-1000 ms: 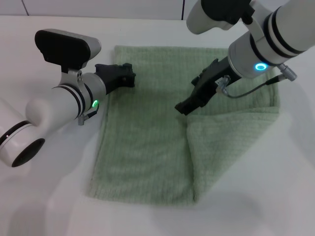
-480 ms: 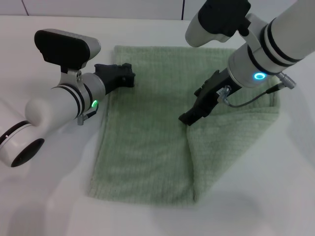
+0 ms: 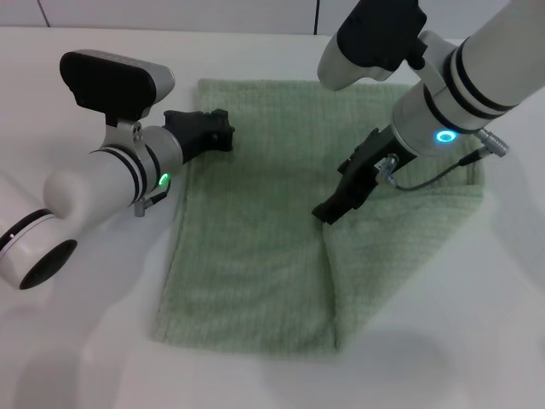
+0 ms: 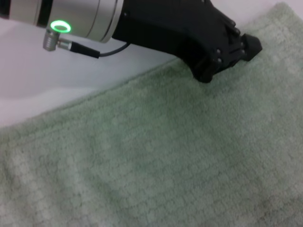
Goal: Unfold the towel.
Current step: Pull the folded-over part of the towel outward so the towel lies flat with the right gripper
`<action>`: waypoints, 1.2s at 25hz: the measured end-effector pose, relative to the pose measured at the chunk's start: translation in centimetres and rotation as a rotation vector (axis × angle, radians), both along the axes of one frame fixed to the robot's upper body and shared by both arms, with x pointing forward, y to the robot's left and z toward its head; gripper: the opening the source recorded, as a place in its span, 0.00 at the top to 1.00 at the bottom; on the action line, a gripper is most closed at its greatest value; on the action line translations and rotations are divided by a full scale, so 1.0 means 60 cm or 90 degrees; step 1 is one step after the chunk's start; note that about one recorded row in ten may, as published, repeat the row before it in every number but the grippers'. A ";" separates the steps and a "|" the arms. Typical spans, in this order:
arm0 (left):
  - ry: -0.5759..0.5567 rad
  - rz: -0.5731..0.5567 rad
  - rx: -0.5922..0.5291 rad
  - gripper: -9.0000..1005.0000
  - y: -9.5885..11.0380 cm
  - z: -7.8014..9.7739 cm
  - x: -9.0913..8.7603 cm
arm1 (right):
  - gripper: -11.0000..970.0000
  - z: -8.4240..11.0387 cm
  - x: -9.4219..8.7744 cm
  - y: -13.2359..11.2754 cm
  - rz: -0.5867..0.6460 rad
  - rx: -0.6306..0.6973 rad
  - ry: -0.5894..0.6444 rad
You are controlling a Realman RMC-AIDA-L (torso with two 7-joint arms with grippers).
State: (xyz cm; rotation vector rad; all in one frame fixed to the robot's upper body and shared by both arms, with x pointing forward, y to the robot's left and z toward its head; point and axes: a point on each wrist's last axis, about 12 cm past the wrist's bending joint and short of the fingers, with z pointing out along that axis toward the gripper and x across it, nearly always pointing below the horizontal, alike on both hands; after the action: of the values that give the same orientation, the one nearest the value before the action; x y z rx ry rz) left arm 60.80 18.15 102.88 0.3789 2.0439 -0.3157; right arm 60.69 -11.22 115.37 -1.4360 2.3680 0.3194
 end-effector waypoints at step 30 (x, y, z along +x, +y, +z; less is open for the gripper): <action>0.000 0.001 -0.003 0.99 0.000 -0.001 -0.002 | 0.16 -0.028 0.002 0.004 0.013 -0.006 0.022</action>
State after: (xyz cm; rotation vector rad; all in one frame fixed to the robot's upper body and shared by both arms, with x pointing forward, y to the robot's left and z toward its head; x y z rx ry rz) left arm 60.67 18.13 102.85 0.3746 2.0433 -0.3207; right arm 60.81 -10.96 113.68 -1.4712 2.3872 0.3416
